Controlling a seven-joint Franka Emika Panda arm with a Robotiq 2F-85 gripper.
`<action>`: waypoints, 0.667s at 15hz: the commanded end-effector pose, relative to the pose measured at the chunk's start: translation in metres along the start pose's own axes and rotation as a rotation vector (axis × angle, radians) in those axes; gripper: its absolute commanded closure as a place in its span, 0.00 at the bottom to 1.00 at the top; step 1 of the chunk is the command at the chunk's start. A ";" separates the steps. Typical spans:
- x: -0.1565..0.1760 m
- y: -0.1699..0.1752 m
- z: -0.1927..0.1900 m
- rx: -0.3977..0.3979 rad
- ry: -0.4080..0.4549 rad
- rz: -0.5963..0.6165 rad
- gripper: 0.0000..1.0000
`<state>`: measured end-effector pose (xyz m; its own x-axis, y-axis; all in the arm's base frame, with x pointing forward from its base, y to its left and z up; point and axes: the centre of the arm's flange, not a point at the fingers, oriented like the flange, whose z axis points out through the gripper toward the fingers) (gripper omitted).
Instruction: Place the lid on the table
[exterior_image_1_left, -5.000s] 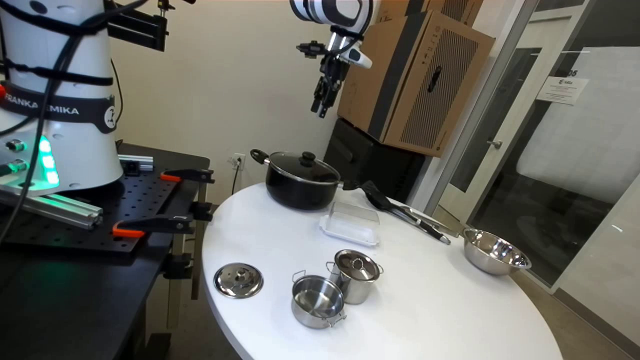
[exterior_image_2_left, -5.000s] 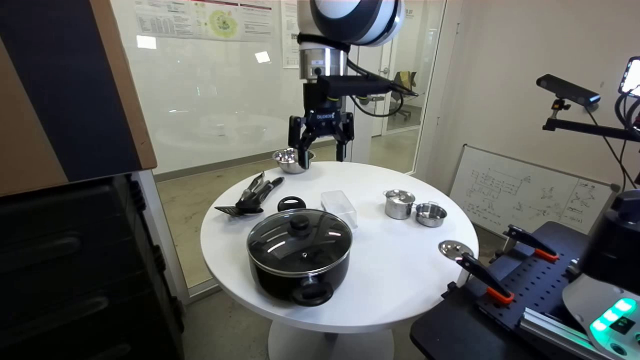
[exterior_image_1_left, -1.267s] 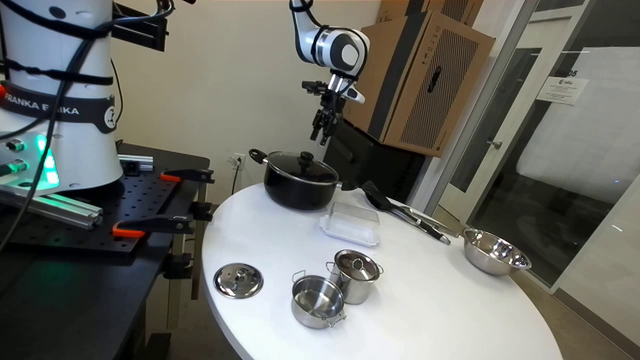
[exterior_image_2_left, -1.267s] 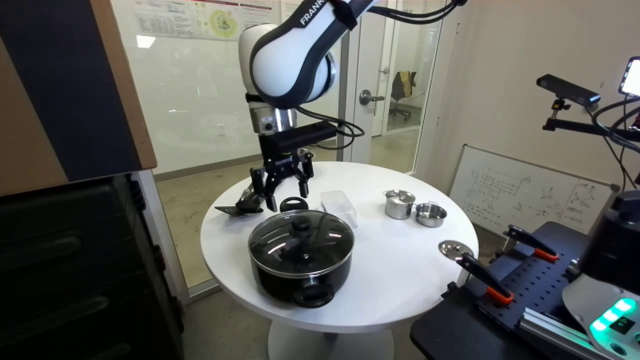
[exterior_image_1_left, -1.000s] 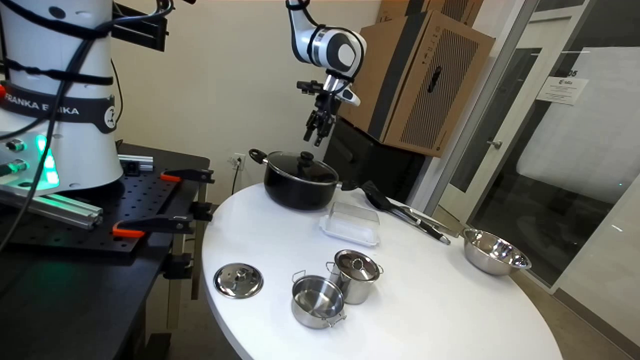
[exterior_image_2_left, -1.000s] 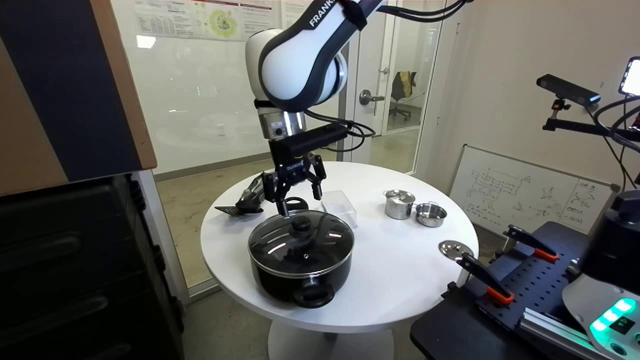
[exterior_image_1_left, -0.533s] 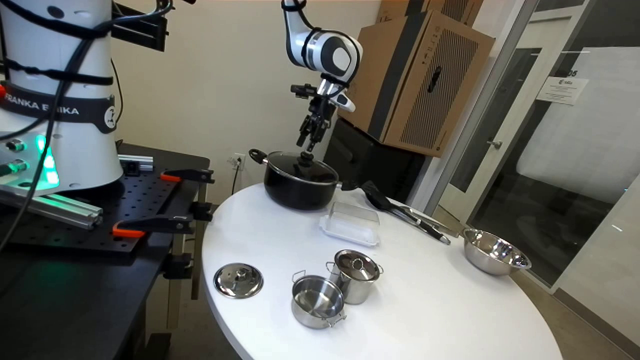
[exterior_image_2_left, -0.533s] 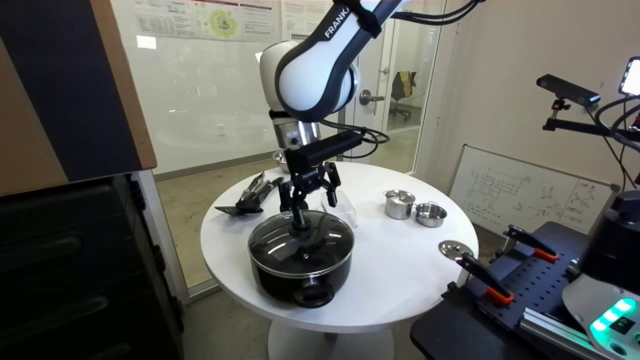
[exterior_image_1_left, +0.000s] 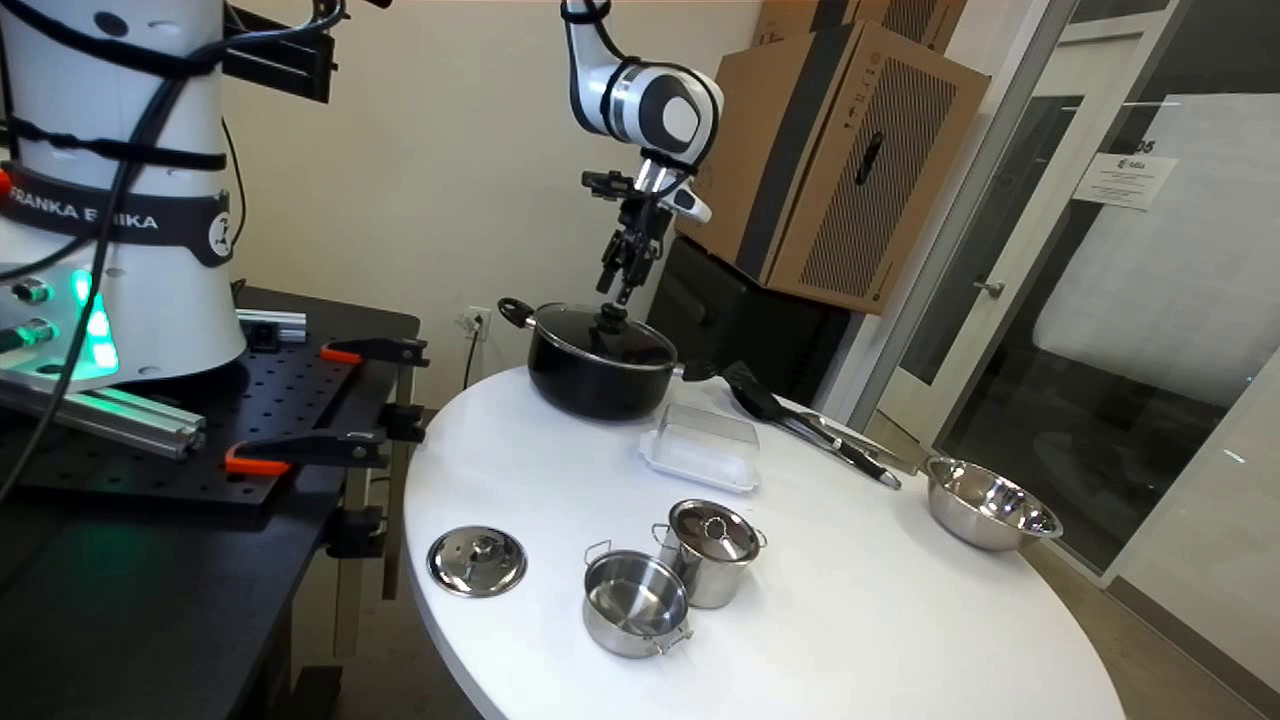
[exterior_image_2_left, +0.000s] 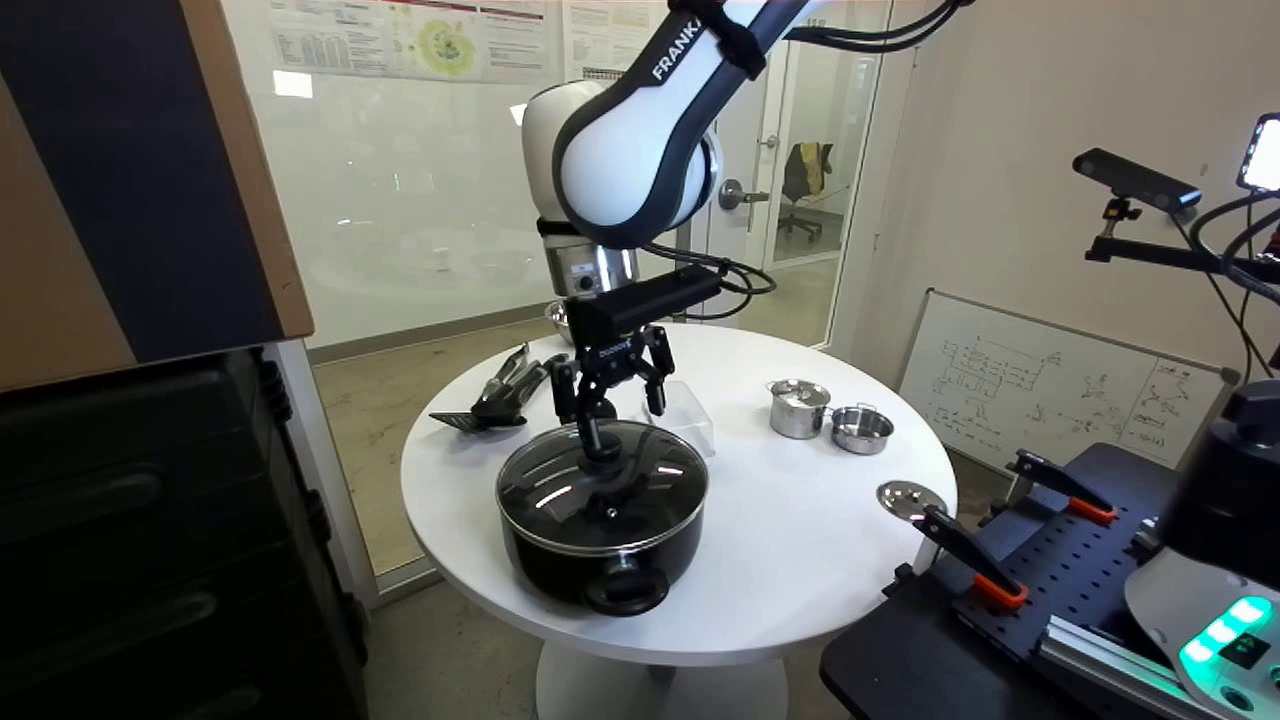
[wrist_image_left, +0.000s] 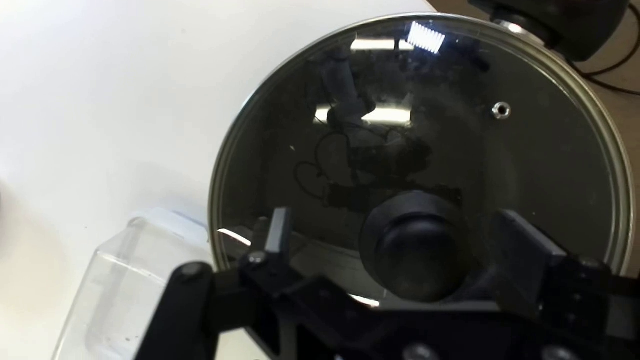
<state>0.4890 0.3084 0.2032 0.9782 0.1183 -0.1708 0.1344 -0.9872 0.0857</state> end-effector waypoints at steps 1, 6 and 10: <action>-0.002 0.000 0.004 -0.007 0.019 -0.010 0.03; 0.003 0.003 0.011 -0.009 0.018 -0.001 0.07; 0.007 0.003 0.014 -0.008 0.026 0.005 0.25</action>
<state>0.4908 0.3046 0.1934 0.9787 0.1119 -0.1723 0.1284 -0.9879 0.0874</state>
